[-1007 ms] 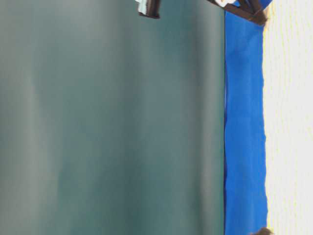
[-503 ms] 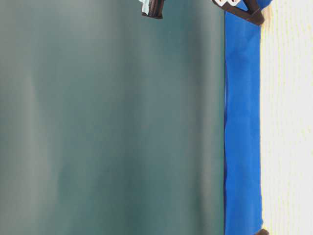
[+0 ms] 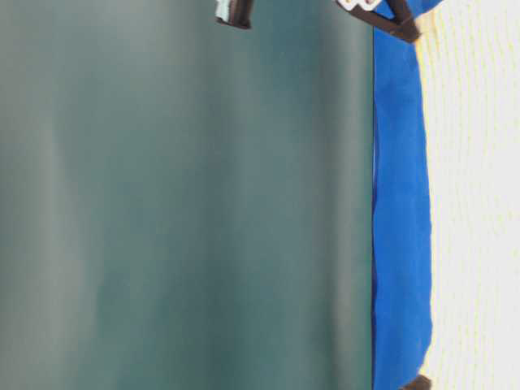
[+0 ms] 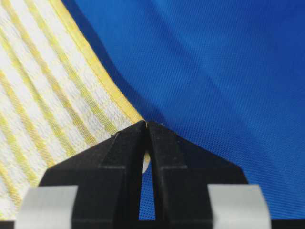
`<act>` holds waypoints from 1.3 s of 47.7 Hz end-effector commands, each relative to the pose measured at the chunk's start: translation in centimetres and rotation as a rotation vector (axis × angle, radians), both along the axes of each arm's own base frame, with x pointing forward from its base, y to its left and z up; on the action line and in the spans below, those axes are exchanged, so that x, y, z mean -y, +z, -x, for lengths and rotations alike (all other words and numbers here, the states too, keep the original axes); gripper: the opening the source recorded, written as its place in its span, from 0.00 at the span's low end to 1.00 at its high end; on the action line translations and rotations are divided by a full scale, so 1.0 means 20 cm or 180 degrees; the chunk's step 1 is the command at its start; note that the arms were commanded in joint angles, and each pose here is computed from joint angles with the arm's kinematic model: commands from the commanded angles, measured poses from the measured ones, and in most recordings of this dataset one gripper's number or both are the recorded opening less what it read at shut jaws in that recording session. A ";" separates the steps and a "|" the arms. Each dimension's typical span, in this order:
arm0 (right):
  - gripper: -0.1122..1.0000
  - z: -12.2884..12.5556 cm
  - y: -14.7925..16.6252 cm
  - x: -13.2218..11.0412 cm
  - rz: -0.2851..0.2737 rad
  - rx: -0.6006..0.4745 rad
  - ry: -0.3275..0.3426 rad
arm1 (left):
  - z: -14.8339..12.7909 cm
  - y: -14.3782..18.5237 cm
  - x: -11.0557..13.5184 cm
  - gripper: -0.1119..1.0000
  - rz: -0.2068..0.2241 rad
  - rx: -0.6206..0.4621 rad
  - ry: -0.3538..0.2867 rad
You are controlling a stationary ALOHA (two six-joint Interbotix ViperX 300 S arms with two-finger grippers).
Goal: Fold the yellow towel.
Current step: 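Lift the top corners and fold them down toward the bottom edge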
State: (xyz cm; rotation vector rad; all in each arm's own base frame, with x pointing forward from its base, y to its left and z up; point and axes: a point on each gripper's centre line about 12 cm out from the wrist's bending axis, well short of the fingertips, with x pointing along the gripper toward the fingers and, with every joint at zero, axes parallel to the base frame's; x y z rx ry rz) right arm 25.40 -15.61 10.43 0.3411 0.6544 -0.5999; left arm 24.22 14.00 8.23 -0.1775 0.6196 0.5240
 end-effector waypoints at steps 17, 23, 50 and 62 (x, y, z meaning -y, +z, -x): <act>0.12 0.01 0.10 0.01 0.0074 0.0127 -0.0022 | -0.03 0.12 0.00 0.14 -0.0093 0.0206 -0.0009; 0.12 0.01 0.12 0.00 0.0074 0.0162 -0.0019 | -0.03 0.13 0.03 0.14 -0.0084 0.0245 -0.0066; 0.12 0.07 0.25 -0.33 -0.0190 0.0443 0.0331 | 0.03 0.27 0.37 0.14 0.0164 0.0616 -0.0543; 0.12 0.08 0.26 -0.54 -0.0387 0.0562 0.0647 | 0.06 0.28 0.56 0.14 0.0291 0.0712 -0.0983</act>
